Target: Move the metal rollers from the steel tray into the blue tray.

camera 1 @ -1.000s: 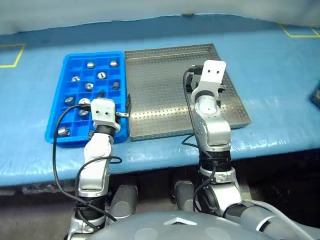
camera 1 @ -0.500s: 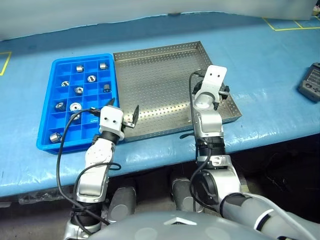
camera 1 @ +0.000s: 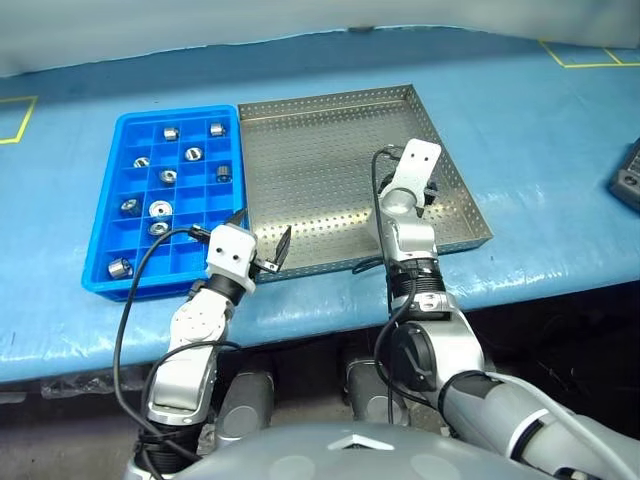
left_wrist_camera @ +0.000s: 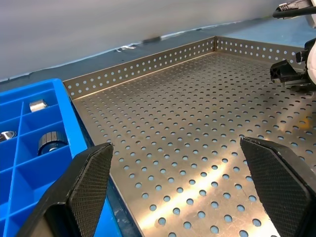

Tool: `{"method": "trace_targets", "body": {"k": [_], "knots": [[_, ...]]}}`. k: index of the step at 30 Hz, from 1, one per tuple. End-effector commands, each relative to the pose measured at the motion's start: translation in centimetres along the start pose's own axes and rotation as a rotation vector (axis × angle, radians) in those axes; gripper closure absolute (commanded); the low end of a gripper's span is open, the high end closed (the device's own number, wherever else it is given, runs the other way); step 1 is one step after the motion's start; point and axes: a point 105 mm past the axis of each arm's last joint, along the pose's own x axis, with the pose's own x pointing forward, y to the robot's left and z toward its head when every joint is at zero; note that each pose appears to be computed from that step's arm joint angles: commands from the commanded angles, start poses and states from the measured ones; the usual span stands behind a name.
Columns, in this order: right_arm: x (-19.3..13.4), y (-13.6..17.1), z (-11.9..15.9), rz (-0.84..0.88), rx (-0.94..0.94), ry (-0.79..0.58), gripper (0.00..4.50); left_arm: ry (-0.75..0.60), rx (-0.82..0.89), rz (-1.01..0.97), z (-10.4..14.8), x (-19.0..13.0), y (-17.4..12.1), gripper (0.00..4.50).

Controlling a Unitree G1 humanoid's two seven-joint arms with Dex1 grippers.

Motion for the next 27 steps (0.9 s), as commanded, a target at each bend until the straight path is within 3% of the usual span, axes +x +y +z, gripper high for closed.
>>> {"method": "trace_targets", "body": {"k": [1, 6, 9, 16, 27], "knots": [[-0.3, 0.7, 1.2, 0.005, 0.019, -0.034, 2.21, -0.052, -0.012, -0.059, 1.6, -0.3, -0.9, 0.0], [0.1, 0.3, 1.1, -0.023, 0.008, -0.039, 3.73, -0.042, -0.022, -0.089, 1.5, -0.4, -1.5, 0.0], [0.1, 0.0, 1.1, -0.041, 0.001, -0.041, 3.73, -0.042, -0.02, -0.088, 1.6, -0.4, -1.4, 0.0], [-1.9, 1.8, 3.8, 0.033, -0.052, -0.195, 3.73, -0.038, -0.019, -0.05, 1.4, -0.4, -1.0, 0.0], [-5.3, 5.9, 3.5, 0.244, -0.08, -0.198, 3.73, -0.035, -0.013, -0.037, 1.3, -0.4, -0.7, 0.0]]}}
